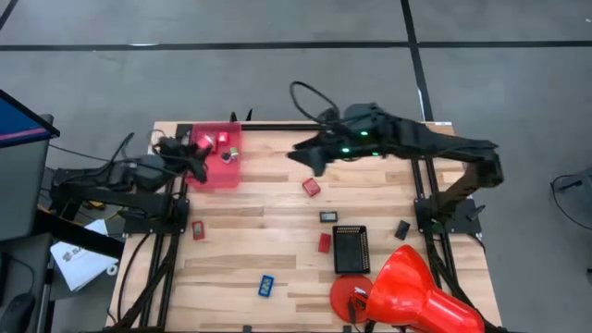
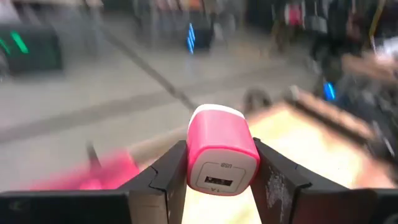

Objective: Pick & Place Office items
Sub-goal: Put the pink and white charger adapter into the pink bin

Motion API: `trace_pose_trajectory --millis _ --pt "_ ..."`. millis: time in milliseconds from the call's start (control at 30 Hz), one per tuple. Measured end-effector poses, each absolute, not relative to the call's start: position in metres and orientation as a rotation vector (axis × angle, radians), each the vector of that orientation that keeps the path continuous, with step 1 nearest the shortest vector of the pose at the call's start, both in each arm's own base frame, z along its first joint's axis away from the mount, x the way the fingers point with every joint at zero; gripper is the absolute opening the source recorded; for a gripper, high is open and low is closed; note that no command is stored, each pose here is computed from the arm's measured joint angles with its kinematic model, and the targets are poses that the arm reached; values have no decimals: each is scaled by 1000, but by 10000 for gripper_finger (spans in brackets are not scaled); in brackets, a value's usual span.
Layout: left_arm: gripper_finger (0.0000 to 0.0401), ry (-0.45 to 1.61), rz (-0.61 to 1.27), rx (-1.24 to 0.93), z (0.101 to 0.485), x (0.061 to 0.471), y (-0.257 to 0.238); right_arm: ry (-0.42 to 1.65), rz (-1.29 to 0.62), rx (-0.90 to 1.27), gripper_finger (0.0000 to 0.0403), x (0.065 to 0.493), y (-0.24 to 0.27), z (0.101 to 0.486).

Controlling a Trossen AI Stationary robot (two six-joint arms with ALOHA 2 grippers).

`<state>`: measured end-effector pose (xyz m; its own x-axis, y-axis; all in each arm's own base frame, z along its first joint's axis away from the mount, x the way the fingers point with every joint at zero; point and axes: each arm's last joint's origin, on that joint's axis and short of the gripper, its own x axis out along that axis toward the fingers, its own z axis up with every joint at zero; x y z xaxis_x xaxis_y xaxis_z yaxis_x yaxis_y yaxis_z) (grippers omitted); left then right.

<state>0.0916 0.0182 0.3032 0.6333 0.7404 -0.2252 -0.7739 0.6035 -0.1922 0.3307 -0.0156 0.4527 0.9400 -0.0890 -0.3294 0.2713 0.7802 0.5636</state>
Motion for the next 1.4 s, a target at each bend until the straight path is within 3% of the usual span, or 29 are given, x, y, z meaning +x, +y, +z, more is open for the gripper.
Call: trace_pose_trajectory --millis 200,333,500,733,1400 --pt "135 303 844 -440 284 108 21 334 -307 601 222 294 0 464" --pt "136 302 970 -546 276 128 39 337 -331 617 222 285 8 458" --pt "136 460 1096 -829 247 146 81 348 -356 666 222 276 23 436" --pt "136 586 1280 -1037 214 137 138 272 -352 765 221 257 46 415" --pt "142 875 1340 -1031 193 116 153 126 -434 817 221 211 89 403"
